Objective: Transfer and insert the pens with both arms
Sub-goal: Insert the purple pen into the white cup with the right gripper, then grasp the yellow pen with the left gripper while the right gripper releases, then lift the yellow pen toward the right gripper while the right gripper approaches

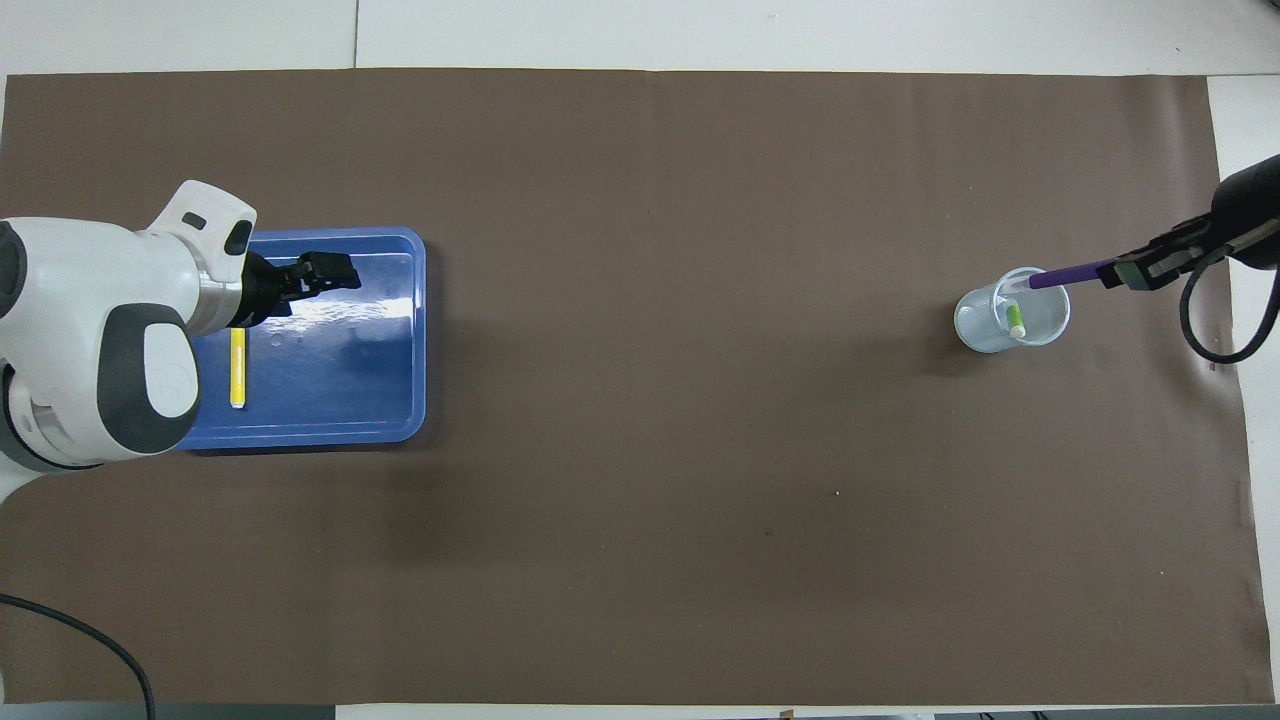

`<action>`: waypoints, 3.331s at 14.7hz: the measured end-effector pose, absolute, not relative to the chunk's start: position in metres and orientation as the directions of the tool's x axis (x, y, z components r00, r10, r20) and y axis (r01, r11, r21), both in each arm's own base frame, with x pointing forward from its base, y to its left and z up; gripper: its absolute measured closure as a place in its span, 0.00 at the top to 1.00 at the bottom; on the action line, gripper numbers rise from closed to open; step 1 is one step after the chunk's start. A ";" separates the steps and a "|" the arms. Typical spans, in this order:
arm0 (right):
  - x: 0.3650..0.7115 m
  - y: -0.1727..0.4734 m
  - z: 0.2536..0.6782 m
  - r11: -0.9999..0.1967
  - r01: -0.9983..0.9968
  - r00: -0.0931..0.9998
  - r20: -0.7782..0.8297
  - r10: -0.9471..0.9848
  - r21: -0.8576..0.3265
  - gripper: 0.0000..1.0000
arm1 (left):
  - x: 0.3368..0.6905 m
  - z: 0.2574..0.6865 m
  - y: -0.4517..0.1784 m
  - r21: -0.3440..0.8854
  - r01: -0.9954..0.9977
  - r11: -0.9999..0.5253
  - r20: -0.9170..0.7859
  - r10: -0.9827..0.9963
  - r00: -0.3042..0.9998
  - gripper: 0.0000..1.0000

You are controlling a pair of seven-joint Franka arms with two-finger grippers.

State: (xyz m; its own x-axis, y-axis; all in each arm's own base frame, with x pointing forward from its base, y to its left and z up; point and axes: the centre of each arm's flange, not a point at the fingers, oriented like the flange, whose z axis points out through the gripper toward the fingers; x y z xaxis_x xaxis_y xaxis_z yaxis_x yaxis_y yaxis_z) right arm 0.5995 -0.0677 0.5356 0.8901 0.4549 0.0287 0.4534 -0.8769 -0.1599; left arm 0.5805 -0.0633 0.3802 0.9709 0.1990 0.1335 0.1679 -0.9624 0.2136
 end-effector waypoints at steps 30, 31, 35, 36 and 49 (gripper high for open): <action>0.586 0.004 0.492 -0.855 0.209 0.976 0.053 0.209 -0.476 1.00 | 0.565 0.409 -0.058 0.072 0.236 -0.969 0.013 0.238 0.971 0.17; 0.586 0.027 0.493 -0.851 0.140 0.988 0.015 0.153 -0.506 1.00 | 0.565 0.420 -0.080 0.076 0.280 -0.957 0.010 0.281 0.960 0.17; 0.585 0.084 0.498 -0.788 -0.140 0.987 -0.145 -0.064 -0.599 1.00 | 0.551 0.441 -0.181 0.128 0.490 -0.862 -0.023 0.491 0.871 0.17; 0.586 0.091 0.496 -0.760 -0.185 0.981 -0.160 -0.107 -0.623 1.00 | 0.546 0.445 -0.204 0.149 0.539 -0.829 -0.047 0.539 0.841 0.17; 0.542 0.135 0.439 -0.442 -0.445 0.884 -0.302 -0.357 -0.779 1.00 | 0.503 0.475 -0.384 0.432 0.836 -0.338 -0.315 0.812 0.491 0.17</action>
